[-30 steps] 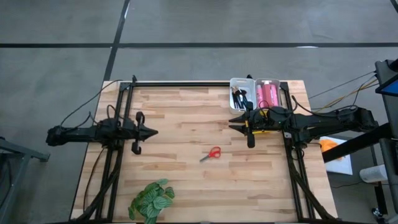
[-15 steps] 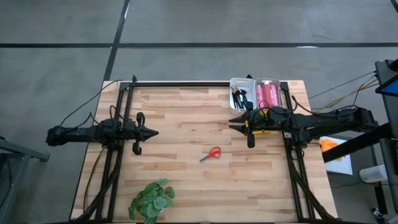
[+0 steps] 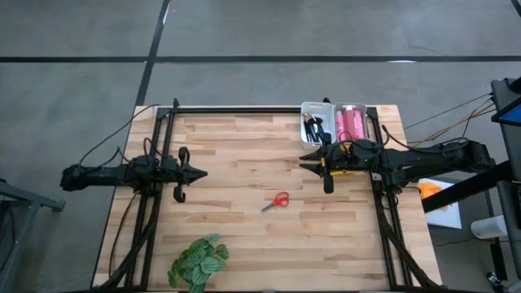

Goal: Pick & Place Paint Supplies
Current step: Put the red scissors into the yellow bin

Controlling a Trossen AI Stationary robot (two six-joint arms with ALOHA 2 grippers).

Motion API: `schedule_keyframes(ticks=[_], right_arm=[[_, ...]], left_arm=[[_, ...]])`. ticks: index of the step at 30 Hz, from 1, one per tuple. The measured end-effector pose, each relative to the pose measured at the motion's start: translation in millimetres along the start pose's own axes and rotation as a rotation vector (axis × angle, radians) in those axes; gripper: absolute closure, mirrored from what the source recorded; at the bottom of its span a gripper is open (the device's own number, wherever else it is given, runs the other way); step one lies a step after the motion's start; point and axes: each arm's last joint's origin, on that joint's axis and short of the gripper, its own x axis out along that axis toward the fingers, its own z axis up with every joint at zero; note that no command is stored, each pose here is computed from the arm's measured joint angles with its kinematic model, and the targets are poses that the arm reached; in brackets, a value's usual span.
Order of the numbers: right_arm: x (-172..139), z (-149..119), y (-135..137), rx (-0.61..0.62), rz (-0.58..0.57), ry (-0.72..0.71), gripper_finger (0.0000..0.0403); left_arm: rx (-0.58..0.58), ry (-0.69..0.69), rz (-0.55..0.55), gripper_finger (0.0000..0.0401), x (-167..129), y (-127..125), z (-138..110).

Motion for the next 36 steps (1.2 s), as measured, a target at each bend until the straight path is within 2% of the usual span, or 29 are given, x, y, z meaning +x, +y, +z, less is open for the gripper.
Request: schedule_keyframes(ticks=[19, 25, 28, 32, 36], right_arm=[[0.0, 1.5, 0.1, -0.005, 0.001, -0.015, 0.0296], [-0.1, 2.4, 0.3, 0.079, 0.004, -0.024, 0.0296], [2.6, 0.0, 0.0, 0.075, 0.001, -0.011, 0.0296], [11.8, -7.2, -0.4, 0.056, -0.008, 0.066, 0.0296], [28.1, -17.6, -1.2, -0.003, -0.026, 0.251, 0.0296]], left_arm=[[0.000, 0.001, 0.000, 0.0398, 0.1, 0.0, -0.2], [0.000, 0.002, 0.000, 0.0398, 0.1, 0.0, -0.3], [0.000, 0.002, 0.000, 0.0398, 0.1, 0.0, -0.3], [0.000, 0.001, 0.000, 0.0398, 0.1, 0.0, -0.3], [0.000, 0.001, 0.000, 0.0398, 0.1, 0.0, -0.2]])
